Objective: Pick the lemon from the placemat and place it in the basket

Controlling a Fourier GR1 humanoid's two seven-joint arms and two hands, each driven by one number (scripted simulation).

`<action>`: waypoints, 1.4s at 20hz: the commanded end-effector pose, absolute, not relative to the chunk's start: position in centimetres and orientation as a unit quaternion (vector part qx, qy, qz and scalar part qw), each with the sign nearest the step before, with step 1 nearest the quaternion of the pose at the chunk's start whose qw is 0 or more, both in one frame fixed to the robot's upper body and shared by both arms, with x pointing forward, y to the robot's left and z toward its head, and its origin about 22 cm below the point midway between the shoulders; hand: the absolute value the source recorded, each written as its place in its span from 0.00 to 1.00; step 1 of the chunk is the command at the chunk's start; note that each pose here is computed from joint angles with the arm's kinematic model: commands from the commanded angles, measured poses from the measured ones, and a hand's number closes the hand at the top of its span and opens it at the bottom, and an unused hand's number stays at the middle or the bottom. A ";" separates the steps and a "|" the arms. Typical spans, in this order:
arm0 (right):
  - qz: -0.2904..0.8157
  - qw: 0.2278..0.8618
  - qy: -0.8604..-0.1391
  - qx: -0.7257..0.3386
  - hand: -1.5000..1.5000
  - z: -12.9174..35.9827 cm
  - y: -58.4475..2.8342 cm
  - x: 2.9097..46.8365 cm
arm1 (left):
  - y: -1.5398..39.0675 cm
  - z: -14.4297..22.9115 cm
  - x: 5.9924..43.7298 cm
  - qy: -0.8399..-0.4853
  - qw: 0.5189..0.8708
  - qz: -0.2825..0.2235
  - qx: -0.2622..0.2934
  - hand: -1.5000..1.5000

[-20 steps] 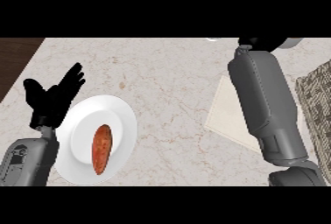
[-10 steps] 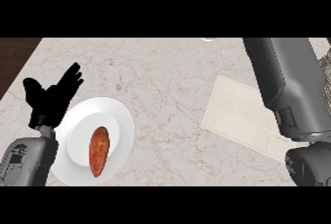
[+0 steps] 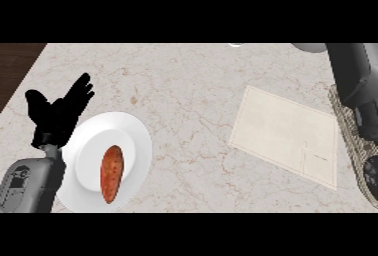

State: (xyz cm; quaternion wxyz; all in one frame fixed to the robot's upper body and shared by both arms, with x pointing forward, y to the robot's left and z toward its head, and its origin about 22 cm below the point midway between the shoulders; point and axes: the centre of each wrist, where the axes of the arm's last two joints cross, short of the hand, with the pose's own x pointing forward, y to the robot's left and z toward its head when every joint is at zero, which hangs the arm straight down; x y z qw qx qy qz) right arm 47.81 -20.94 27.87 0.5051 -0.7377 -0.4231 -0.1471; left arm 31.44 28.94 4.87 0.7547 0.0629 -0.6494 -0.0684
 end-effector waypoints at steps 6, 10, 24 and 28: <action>-0.237 0.504 -0.291 -0.778 1.00 28.2 -25.4 47.7 | 29.1 5.0 31.0 -0.648 0.756 -0.063 0.064 0.50; -0.242 0.509 -0.277 -0.778 1.00 27.2 -26.9 47.5 | 30.0 4.8 31.2 -0.648 0.757 -0.043 0.074 0.50; -0.254 0.512 -0.290 -0.768 1.00 20.1 -31.5 45.8 | 30.9 4.9 30.2 -0.640 0.763 -0.049 0.080 0.50; -0.311 0.466 -0.240 -0.793 1.00 20.3 -36.1 43.8 | 29.7 3.6 29.5 -0.636 0.766 -0.039 0.085 0.50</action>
